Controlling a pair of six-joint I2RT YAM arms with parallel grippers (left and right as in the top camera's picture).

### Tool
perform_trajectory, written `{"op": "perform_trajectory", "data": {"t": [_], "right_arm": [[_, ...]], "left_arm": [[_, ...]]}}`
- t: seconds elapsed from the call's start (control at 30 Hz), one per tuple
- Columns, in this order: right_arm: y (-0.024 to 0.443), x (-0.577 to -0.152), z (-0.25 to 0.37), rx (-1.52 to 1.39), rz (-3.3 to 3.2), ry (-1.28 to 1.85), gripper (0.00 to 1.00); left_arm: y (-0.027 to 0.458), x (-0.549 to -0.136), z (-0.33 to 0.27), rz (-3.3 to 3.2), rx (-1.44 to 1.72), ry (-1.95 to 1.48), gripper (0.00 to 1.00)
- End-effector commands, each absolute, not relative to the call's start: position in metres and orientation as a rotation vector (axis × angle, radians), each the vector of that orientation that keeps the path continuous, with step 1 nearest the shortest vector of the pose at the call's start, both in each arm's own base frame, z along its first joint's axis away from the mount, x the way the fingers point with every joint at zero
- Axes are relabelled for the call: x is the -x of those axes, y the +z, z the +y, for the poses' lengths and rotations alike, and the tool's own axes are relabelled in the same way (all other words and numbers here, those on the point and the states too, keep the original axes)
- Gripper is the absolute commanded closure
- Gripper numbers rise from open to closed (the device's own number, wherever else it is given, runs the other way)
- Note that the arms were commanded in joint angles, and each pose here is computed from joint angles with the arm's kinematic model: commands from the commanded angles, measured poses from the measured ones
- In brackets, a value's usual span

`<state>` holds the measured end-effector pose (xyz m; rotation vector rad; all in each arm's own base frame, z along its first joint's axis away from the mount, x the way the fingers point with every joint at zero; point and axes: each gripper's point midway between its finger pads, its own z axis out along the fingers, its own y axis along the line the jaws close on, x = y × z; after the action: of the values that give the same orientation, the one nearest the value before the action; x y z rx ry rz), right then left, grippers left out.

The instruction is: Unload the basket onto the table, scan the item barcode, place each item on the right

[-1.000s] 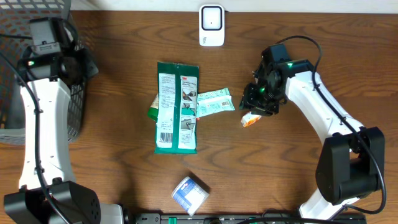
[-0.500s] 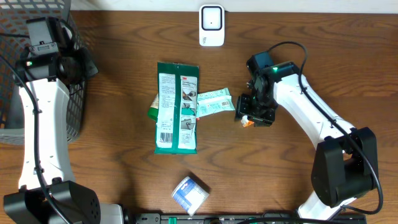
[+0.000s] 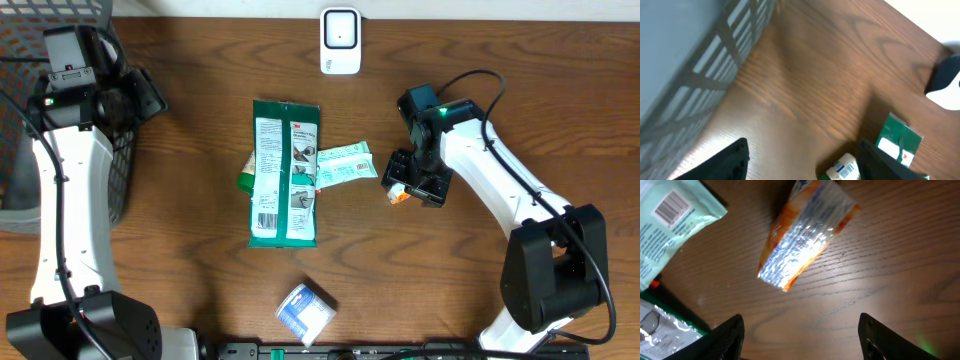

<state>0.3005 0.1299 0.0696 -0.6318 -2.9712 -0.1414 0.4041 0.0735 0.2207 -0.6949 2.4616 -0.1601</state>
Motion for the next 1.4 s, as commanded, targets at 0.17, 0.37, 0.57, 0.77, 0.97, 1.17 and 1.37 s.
{"op": "perform_trajectory", "data": {"t": [0.17, 0.37, 0.57, 0.77, 0.97, 1.17, 1.37], "right_arm": [[0.072, -0.309, 0.130, 0.754, -2.999, -0.134, 0.33], [0.066, -0.308, 0.136, 0.790, -2.998, -0.138, 0.37], [0.053, -0.308, 0.127, 0.905, -2.997, -0.073, 0.42], [0.044, -0.318, 0.114, 1.054, -3.031, -0.002, 0.44], [0.042, -0.326, 0.107, 1.088, -3.079, 0.043, 0.45], [0.040, -0.334, 0.110, 1.101, -3.106, 0.002, 0.56], [0.028, -0.329, 0.108, 1.100, -3.104, 0.011, 0.77]], "left_arm": [[0.221, -0.397, 0.078, 2.473, 0.752, -0.149, 0.22], [0.221, -0.397, 0.078, 2.473, 0.752, -0.149, 0.21], [0.220, -0.396, 0.078, 2.479, 0.755, -0.149, 0.21], [0.220, -0.396, 0.078, 2.479, 0.755, -0.149, 0.21], [0.220, -0.396, 0.078, 2.479, 0.755, -0.149, 0.21], [0.220, -0.396, 0.078, 2.479, 0.754, -0.149, 0.20], [0.220, -0.396, 0.078, 2.479, 0.754, -0.148, 0.20]]}}
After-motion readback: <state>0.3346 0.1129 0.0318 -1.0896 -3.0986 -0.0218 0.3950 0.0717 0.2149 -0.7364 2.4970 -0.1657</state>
